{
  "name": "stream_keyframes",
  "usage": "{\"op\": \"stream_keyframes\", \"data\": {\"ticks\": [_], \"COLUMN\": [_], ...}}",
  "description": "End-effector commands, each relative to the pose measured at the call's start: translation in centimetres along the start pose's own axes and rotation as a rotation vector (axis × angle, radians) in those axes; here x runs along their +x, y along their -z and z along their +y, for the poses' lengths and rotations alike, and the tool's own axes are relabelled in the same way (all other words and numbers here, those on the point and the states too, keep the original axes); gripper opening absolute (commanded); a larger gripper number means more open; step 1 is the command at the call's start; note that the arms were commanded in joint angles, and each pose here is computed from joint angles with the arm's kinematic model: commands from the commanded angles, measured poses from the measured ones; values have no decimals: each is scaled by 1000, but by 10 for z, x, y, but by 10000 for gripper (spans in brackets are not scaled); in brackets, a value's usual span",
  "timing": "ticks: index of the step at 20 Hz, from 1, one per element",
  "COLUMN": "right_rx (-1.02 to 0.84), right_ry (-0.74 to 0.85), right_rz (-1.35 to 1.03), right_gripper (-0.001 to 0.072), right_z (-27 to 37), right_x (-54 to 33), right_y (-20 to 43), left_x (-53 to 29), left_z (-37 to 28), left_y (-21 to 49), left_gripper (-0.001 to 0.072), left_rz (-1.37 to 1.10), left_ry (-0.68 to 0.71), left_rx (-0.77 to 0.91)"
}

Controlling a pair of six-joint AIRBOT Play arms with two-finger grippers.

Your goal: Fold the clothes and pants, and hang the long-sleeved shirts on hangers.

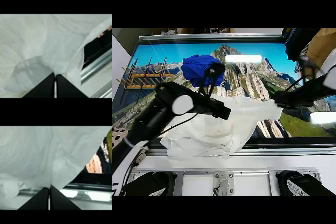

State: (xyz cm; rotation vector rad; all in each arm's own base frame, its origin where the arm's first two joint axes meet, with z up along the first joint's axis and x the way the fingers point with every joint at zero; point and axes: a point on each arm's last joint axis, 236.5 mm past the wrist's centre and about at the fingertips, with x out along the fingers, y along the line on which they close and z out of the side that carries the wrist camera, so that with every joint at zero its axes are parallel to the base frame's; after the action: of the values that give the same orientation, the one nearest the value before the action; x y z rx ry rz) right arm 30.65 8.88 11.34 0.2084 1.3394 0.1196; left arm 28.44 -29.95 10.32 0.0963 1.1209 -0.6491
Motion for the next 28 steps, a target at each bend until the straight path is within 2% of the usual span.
{"op": "stream_keyframes", "data": {"ticks": [1,7,8,9,10,11,16,17,24,28], "right_rx": [35,47,45,42,26,-15,-76,-103,-351,-348], "right_ry": [24,47,52,54,55,54,89,115,430,539], "right_rz": [36,-37,-22,-13,-12,-17,-34,-18,-2,12], "right_gripper": [8,11,37,198,413,534,529,505,494,494], "right_z": [-15,-24,-25,-26,-26,-26,-27,-27,-2,-8], "right_x": [67,118,123,127,127,124,97,98,148,176], "right_y": [1,-42,-41,-40,-40,-42,-34,-29,-15,-13], "left_x": [59,100,101,101,101,101,100,100,100,100], "left_z": [8,9,8,7,7,7,8,8,8,8], "left_y": [22,-3,-7,-9,-10,-9,-3,-3,-2,-2], "left_gripper": [8,8,8,8,8,8,7,8,8,8], "left_rz": [104,123,123,121,118,122,149,149,151,152], "left_ry": [-3,-13,-12,-10,-10,-11,-15,-15,-16,-16], "left_rx": [-39,-45,-43,-43,-43,-42,-42,-42,-41,-41]}}
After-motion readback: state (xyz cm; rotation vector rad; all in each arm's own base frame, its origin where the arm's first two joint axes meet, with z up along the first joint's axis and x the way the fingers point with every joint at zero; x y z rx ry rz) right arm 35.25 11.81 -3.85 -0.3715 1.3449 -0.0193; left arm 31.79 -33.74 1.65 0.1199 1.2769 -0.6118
